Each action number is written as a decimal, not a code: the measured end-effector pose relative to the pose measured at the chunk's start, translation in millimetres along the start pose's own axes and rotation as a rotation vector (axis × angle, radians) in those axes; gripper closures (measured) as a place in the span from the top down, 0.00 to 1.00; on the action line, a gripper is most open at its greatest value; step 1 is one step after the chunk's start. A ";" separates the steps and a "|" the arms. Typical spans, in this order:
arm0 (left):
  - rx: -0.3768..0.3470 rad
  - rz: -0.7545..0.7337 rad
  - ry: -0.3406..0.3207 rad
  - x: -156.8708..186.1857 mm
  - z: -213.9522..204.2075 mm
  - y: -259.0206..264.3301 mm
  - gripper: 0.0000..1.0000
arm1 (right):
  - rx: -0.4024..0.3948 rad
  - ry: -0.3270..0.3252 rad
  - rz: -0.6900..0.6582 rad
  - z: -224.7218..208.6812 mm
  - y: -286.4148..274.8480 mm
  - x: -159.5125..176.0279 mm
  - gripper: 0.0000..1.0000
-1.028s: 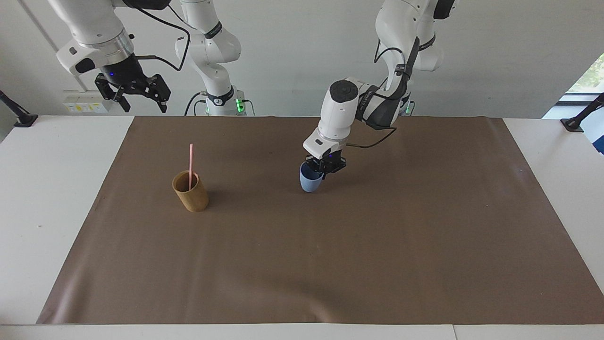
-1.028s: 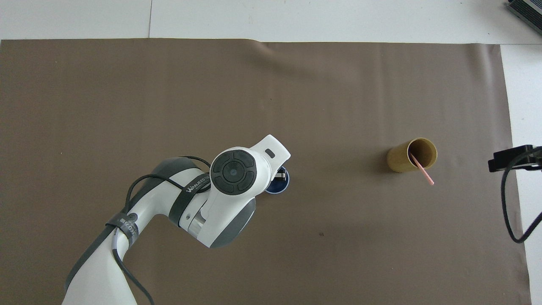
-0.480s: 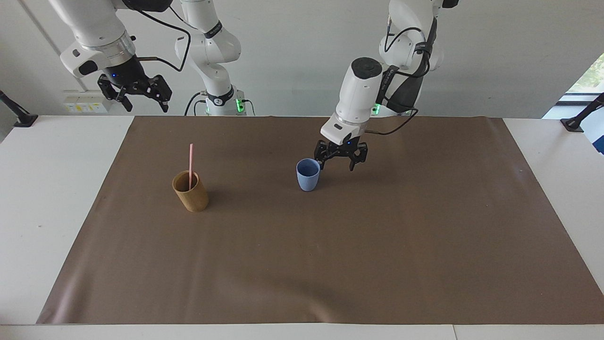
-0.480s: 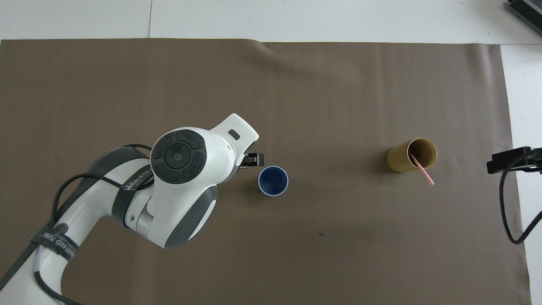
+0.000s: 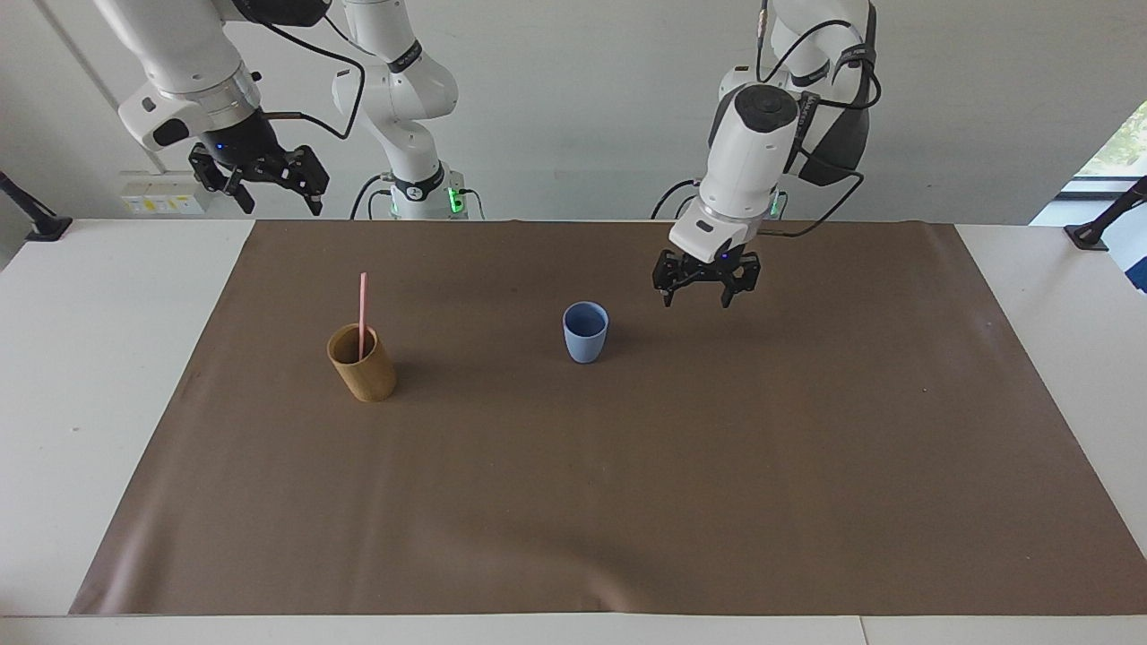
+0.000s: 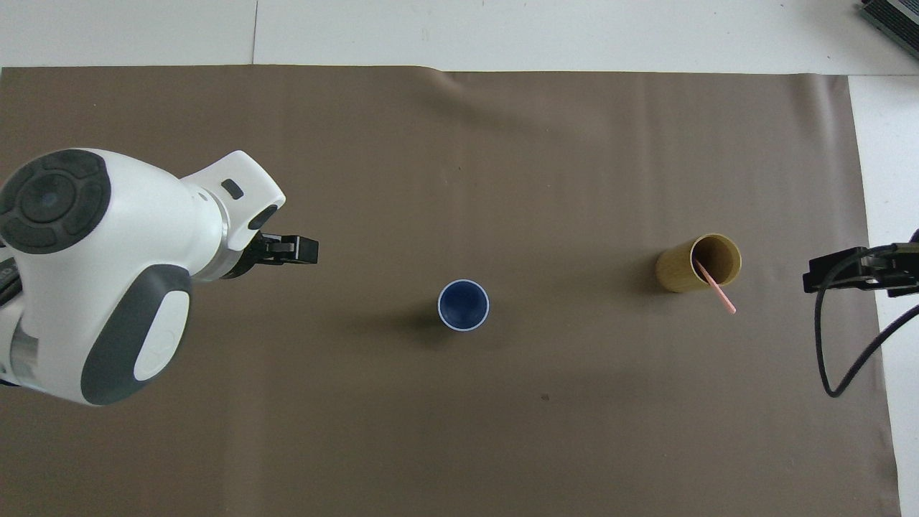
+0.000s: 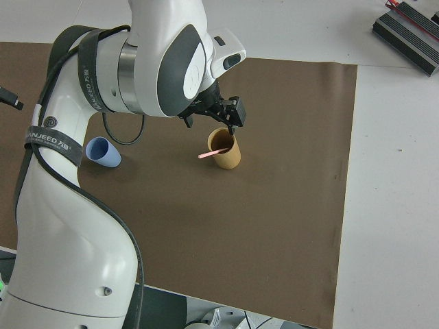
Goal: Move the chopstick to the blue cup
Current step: 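Release the cup and retract the left gripper while the right gripper reaches out, then lower the right gripper over the pink stick in the tan cup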
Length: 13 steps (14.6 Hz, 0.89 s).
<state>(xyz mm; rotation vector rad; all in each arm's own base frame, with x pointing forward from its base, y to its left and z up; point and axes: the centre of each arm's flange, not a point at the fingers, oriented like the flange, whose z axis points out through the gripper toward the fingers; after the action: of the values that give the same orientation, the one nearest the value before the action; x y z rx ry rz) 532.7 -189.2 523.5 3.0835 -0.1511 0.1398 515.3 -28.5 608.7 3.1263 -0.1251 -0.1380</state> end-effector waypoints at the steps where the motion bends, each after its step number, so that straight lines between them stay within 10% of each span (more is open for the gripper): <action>1: 0.004 0.002 0.020 7.0 -19.0 -14.6 1.00 | 0.000 0.003 0.006 5.9 -0.4 2.1 1.00; 8: 0.053 0.050 -0.021 6.5 -142.5 -104.5 1.00 | 0.048 -0.024 0.093 48.7 -10.6 10.2 1.00; 13: 0.055 0.056 -0.096 -5.4 -156.0 -102.0 1.00 | 0.096 -0.072 0.146 80.1 -18.0 20.3 1.00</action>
<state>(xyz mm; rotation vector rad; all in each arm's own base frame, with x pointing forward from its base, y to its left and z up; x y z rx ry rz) 523.8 -78.6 673.5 3.1428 -0.2415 -0.0027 529.8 -12.8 526.9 3.1932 -0.3702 -0.2501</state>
